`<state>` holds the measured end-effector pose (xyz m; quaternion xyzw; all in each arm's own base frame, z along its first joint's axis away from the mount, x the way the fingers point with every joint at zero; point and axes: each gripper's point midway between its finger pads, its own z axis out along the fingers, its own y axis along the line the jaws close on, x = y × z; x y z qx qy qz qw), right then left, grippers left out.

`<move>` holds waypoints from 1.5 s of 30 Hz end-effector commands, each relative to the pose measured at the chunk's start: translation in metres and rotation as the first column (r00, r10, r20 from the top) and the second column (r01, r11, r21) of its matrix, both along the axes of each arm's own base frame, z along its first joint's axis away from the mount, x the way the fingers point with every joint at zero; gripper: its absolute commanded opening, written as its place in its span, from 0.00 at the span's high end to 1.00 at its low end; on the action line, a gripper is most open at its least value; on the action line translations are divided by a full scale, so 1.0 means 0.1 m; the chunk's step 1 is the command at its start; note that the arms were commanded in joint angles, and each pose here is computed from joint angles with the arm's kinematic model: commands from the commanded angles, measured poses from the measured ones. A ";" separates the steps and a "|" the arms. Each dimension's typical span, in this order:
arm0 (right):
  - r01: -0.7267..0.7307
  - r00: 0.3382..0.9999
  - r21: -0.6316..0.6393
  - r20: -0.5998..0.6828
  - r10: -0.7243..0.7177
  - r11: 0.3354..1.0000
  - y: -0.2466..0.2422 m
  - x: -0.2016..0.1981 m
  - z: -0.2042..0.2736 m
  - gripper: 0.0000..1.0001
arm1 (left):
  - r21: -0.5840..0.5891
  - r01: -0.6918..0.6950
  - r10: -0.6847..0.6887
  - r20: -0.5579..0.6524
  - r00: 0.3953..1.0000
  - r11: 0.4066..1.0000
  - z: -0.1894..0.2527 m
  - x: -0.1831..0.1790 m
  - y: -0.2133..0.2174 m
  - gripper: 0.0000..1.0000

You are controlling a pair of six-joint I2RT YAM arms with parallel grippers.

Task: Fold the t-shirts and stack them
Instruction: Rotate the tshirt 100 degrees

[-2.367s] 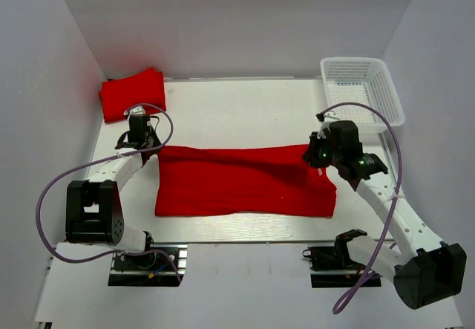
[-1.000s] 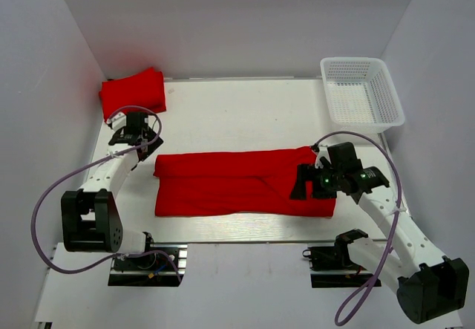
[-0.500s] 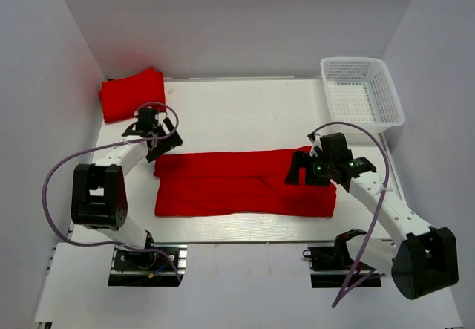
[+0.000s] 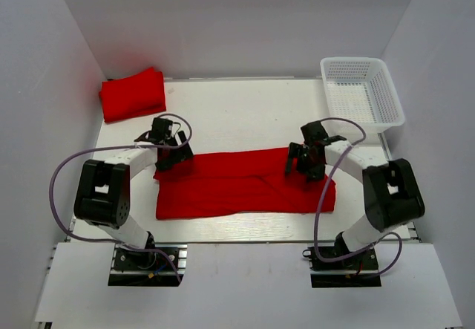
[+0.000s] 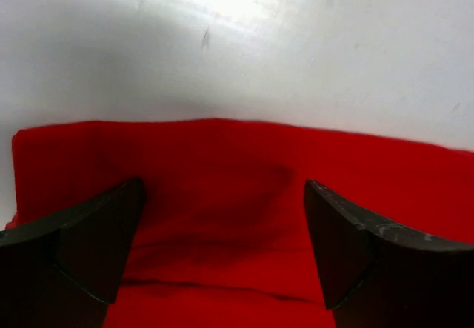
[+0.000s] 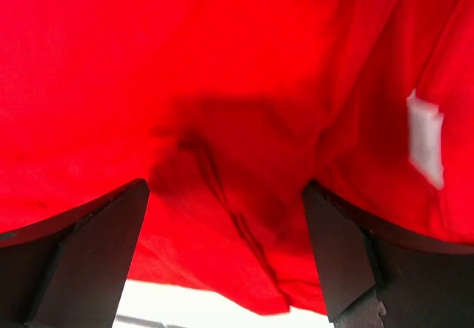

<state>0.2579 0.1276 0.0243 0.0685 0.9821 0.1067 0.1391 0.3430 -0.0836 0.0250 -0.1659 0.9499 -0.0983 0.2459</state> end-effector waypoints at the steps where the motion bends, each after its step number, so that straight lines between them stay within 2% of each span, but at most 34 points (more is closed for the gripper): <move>1: 0.057 0.998 -0.038 0.031 -0.056 0.998 0.02 0.41 -0.10 0.10 | 0.085 -0.017 0.044 -0.332 0.942 0.996 -0.37 -0.99 0.15 0.00; 2: 0.049 0.996 -0.016 0.075 -0.048 0.999 0.12 0.64 0.04 0.10 | 0.089 -0.015 0.045 -0.349 0.936 0.996 -0.37 -1.03 0.16 0.00; 4: 0.031 0.999 -0.011 0.038 -0.031 0.999 0.19 0.73 -0.08 0.10 | 0.089 -0.008 0.042 -0.392 0.919 0.996 -0.38 -1.18 0.14 0.00; 5: 0.018 0.997 -0.004 0.070 -0.018 1.000 0.26 0.97 -0.03 0.10 | 0.080 -0.003 0.037 -0.427 0.903 0.997 -0.37 -1.30 0.14 0.00; 6: 0.008 0.997 -0.005 0.075 -0.007 1.000 0.29 1.04 -0.03 0.10 | 0.071 0.011 0.021 -0.441 0.897 0.997 -0.36 -1.37 0.11 0.00; 8: -0.024 0.998 -0.026 0.057 0.026 0.999 0.34 1.23 -0.18 0.10 | 0.016 0.027 -0.017 -0.470 0.883 0.999 -0.34 -1.49 0.00 0.00; 9: -0.032 0.993 -0.013 0.110 0.033 0.999 0.44 1.51 -0.08 0.10 | -0.007 0.039 -0.038 -0.477 0.878 0.999 -0.34 -1.55 -0.05 0.00; 10: -0.054 0.991 -0.019 0.125 0.056 0.998 0.47 1.59 -0.09 0.10 | -0.053 0.055 -0.074 -0.493 0.867 0.997 -0.31 -1.61 -0.15 0.00; 11: -0.084 0.993 -0.001 0.081 0.084 0.996 0.53 1.61 -0.30 0.10 | -0.081 0.055 -0.089 -0.500 0.862 0.995 -0.30 -1.66 -0.19 0.00; 12: -0.105 0.981 0.023 0.167 0.100 0.994 0.67 1.92 -0.07 0.10 | -0.101 0.076 -0.118 -0.519 0.846 0.992 -0.31 -1.75 -0.23 0.00; 14: -0.174 0.977 0.056 0.134 0.166 0.983 0.80 1.99 -0.30 0.10 | -0.165 0.099 -0.173 -0.537 0.825 0.981 -0.29 -1.89 -0.36 0.00; 15: -0.194 0.962 0.076 0.212 0.174 0.978 0.92 2.26 -0.08 0.10 | -0.176 0.105 -0.186 -0.546 0.817 0.979 -0.30 -1.94 -0.38 0.00; 20: -0.261 0.945 0.241 0.263 0.196 0.935 1.39 2.56 -0.16 0.10 | -0.289 0.129 -0.282 -0.587 0.759 0.949 -0.24 -2.24 -0.60 0.00; 21: -0.286 0.927 0.261 0.318 0.197 0.922 1.49 2.67 -0.07 0.10 | -0.325 0.132 -0.309 -0.587 0.748 0.936 -0.20 -2.27 -0.66 0.00; 27: -0.331 0.894 0.326 0.408 0.184 0.885 1.88 2.86 -0.04 0.10 | -0.494 0.169 -0.464 -0.568 0.679 0.853 0.05 -2.44 -1.07 0.00; 29: -0.337 0.888 0.338 0.423 0.178 0.879 1.98 2.86 -0.01 0.10 | -0.524 0.180 -0.507 -0.587 0.631 0.832 0.10 -2.57 -1.17 0.00; 32: -0.345 0.870 0.335 0.465 0.164 0.877 2.09 2.96 0.07 0.10 | -0.540 0.221 -0.552 -0.588 0.591 0.812 0.13 -2.63 -1.31 0.00; 34: -0.353 0.864 0.333 0.474 0.169 0.874 2.14 2.99 0.06 0.10 | -0.550 0.273 -0.591 -0.560 0.581 0.789 0.16 -2.56 -1.43 0.00; 37: -0.362 0.860 0.326 0.478 0.178 0.873 2.18 2.99 0.05 0.10 | -0.536 0.352 -0.635 -0.558 0.534 0.767 0.14 -2.53 -1.54 0.00; 40: -0.356 0.857 0.294 0.481 0.184 0.887 2.14 3.00 0.02 0.10 | -0.478 0.430 -0.642 -0.536 0.548 0.766 0.15 -2.37 -1.57 0.00; 43: -0.333 0.858 0.266 0.483 0.174 0.905 2.08 3.04 0.03 0.10 | -0.394 0.521 -0.653 -0.465 0.598 0.757 0.31 -2.02 -1.65 0.00; 44: -0.325 0.855 0.243 0.488 0.175 0.914 2.03 3.07 0.03 0.10 | -0.324 0.551 -0.639 -0.423 0.643 0.769 0.45 -1.81 -1.67 0.00; 45: -0.310 0.858 0.229 0.484 0.169 0.923 1.99 3.08 0.02 0.10 | -0.304 0.560 -0.637 -0.398 0.660 0.770 0.50 -1.71 -1.70 0.00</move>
